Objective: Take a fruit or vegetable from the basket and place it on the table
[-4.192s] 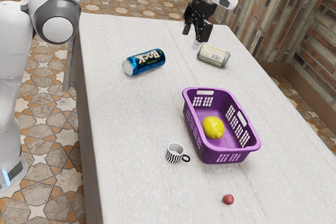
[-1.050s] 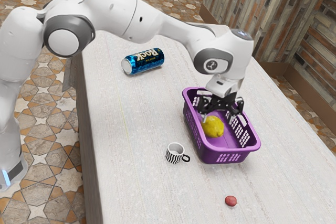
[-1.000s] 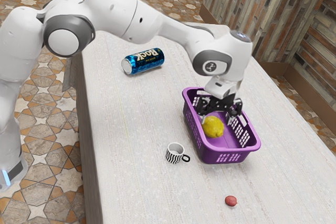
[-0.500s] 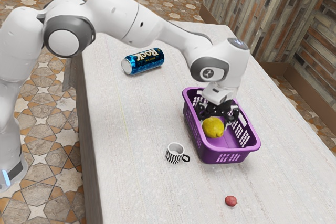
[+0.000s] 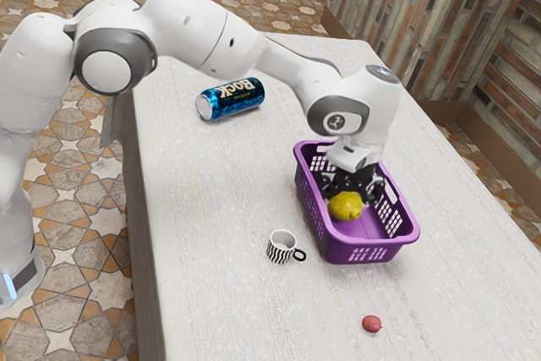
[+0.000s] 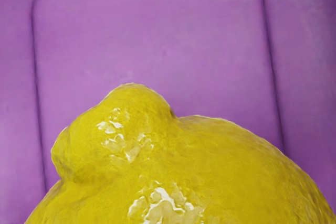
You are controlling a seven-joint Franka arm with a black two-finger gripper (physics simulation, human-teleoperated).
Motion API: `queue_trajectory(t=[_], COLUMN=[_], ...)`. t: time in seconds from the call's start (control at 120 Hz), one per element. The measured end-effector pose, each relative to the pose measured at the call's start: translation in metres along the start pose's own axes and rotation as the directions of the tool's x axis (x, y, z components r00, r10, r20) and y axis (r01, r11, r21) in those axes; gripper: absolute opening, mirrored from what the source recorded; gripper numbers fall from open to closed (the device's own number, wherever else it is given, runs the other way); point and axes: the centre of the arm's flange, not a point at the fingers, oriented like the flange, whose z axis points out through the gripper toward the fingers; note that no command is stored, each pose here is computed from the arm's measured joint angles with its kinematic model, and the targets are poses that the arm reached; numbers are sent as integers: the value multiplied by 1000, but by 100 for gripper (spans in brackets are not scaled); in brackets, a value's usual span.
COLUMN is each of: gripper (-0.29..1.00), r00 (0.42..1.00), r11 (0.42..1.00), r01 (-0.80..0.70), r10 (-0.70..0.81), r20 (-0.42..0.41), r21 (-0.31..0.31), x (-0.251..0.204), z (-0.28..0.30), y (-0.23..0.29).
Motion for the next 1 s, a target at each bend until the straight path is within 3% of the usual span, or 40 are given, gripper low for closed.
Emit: queue_trajectory(t=[0.158, 0.292, 0.508, 0.75, 1.0], gripper=[37, 38, 35, 35, 37], r00=[1000, 994, 971, 948, 946], r11=[997, 984, 951, 935, 940], r01=[-24, -102, -218, -290, -299], r10=[25, 106, 233, 309, 315], r20=[-1, -19, -48, -70, -80], r21=[76, 144, 219, 204, 167], x=[22, 92, 203, 293, 319], z=[-55, -120, -162, -130, -111], y=[4, 15, -1, -23, -19])
